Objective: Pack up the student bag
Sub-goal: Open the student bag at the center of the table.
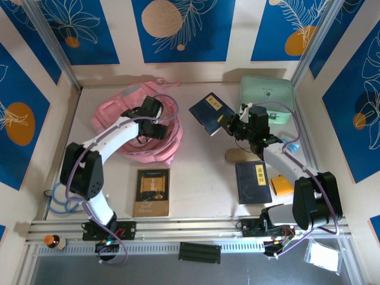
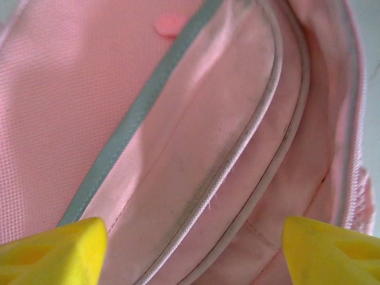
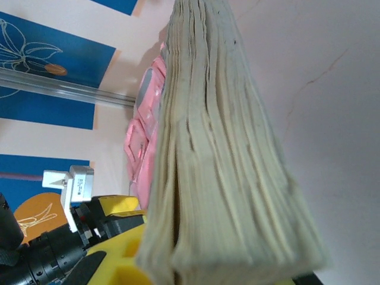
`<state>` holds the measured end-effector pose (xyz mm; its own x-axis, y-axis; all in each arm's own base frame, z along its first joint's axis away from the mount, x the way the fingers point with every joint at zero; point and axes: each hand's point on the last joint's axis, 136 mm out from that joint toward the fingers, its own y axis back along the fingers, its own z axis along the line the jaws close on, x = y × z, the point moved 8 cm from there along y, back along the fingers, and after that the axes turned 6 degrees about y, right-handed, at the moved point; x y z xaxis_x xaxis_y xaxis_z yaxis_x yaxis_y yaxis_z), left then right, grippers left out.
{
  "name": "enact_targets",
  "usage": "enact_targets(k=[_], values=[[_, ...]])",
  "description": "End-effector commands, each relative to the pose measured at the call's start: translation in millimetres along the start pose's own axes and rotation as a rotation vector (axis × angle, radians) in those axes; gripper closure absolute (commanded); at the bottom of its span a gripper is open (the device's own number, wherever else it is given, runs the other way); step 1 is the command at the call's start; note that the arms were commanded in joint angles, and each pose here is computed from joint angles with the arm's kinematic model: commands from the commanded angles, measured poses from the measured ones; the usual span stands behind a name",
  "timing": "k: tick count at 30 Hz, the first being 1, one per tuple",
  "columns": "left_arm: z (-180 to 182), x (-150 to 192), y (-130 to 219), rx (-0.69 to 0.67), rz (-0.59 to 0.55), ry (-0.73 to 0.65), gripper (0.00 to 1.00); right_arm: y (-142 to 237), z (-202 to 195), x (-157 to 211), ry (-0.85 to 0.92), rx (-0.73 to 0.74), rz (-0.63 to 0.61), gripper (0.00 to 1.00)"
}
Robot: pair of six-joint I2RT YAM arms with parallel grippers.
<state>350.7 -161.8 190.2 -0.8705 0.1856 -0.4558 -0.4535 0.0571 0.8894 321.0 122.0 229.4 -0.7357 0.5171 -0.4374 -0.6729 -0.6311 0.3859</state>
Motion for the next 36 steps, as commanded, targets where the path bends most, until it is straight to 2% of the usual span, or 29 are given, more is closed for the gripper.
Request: enact_targets(k=[1,5,8,16,21,29,33,36], values=[[-2,3,-1,-0.066,0.084,-0.163,0.30,1,4,-4,0.041,-0.018,-0.009,0.95],[-5,-2,-12,-0.092,0.121,-0.190,0.50,-1,1,-1,0.022,-0.017,-0.001,0.96],[-5,-6,-21,-0.143,0.154,-0.213,0.56,0,1,0,0.009,-0.019,0.000,0.95],[-9,-9,-30,-0.216,0.196,-0.270,0.56,3,2,2,0.006,-0.021,-0.001,0.95],[-8,-13,-33,-0.271,0.206,-0.274,0.63,0,2,4,-0.001,-0.019,0.007,0.95],[-11,-13,-42,-0.303,0.233,-0.297,0.66,2,2,6,-0.005,-0.011,0.008,0.95],[-12,-14,-40,-0.291,0.230,-0.289,0.79,3,2,6,-0.003,-0.006,0.006,0.95],[-12,-23,-28,-0.287,0.187,-0.264,0.87,3,2,6,0.002,-0.004,0.005,0.95]])
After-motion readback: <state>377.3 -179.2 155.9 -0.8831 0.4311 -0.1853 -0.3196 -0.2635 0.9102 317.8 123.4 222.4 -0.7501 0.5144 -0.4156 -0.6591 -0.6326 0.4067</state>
